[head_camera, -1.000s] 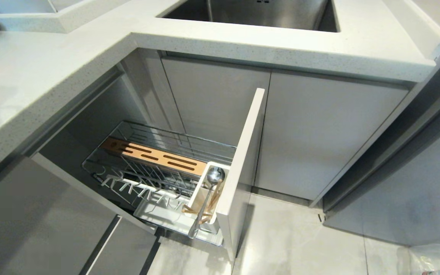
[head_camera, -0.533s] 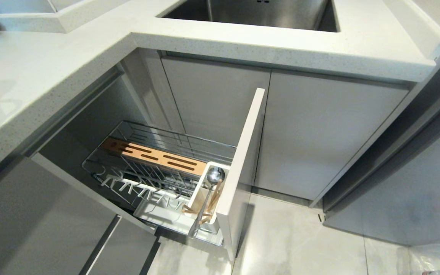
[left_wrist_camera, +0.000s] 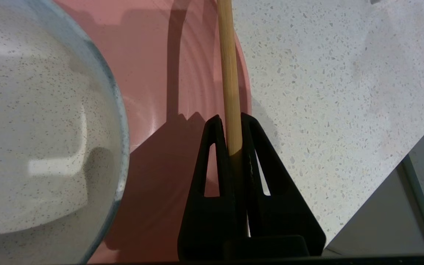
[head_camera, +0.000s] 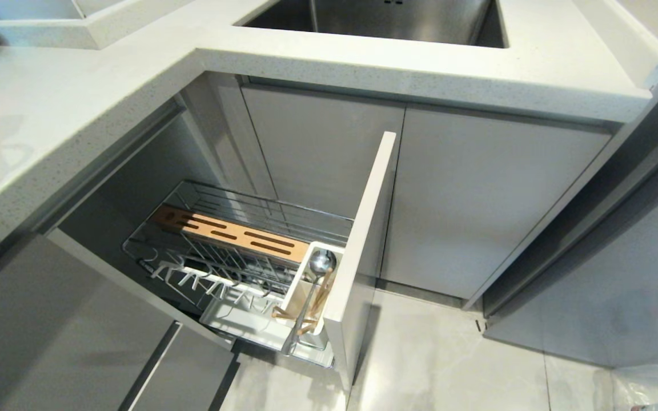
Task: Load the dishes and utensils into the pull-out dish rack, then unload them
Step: Take the chopsticks out of the cupboard
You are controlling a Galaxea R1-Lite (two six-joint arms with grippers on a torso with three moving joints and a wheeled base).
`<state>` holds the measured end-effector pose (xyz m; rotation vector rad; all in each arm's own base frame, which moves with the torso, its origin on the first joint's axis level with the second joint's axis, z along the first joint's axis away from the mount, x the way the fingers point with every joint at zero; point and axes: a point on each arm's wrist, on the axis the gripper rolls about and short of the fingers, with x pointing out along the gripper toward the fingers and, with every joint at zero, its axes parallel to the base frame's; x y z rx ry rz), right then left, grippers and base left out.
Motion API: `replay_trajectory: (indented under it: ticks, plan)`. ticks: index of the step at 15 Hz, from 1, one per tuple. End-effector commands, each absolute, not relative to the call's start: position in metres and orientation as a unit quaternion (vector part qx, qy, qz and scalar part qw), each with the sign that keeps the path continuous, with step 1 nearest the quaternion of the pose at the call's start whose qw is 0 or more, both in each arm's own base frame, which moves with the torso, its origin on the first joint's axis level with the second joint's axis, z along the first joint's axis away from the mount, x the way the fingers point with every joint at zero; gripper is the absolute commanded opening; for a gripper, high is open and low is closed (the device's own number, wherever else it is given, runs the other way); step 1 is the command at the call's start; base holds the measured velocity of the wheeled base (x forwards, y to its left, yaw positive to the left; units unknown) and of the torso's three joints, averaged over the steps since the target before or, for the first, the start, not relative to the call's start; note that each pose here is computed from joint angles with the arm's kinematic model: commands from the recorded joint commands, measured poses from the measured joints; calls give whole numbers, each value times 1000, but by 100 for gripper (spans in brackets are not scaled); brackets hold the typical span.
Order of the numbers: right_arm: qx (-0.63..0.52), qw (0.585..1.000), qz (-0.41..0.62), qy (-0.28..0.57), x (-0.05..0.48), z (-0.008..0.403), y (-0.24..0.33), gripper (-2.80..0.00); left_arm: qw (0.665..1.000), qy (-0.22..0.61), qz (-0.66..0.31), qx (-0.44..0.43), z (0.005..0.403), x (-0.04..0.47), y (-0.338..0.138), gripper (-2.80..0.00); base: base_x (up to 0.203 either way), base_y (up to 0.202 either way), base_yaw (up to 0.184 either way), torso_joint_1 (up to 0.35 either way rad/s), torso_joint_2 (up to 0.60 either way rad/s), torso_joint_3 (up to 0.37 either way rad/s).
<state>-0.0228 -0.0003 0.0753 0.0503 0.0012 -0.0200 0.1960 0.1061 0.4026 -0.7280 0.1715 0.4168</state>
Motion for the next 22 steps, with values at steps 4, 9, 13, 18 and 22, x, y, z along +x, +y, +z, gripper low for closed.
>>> replay_trajectory:
  ticks: [4, 9, 13, 18, 22]
  plan:
    - [25, 1000, -10, 1, -23, 75, 0, -280, 905, 92, 208, -359, 399, 198, 107, -280, 0, 0, 0, 0, 0, 0]
    - [25, 1000, -10, 1, -23, 75, 0, -280, 899, 105, 221, -365, 395, 194, 107, -280, 0, 0, 0, 0, 0, 0]
    - [25, 1000, -10, 1, -23, 75, 0, -280, 895, 105, 236, -363, 393, 194, 108, -280, 0, 0, 0, 0, 0, 0]
    - [25, 1000, -10, 1, -23, 75, 0, -280, 892, 115, 240, -365, 388, 195, 109, -280, 0, 0, 0, 0, 0, 0]
    - [25, 1000, -10, 1, -23, 75, 0, -280, 887, 126, 246, -369, 381, 195, 111, -280, 0, 0, 0, 0, 0, 0]
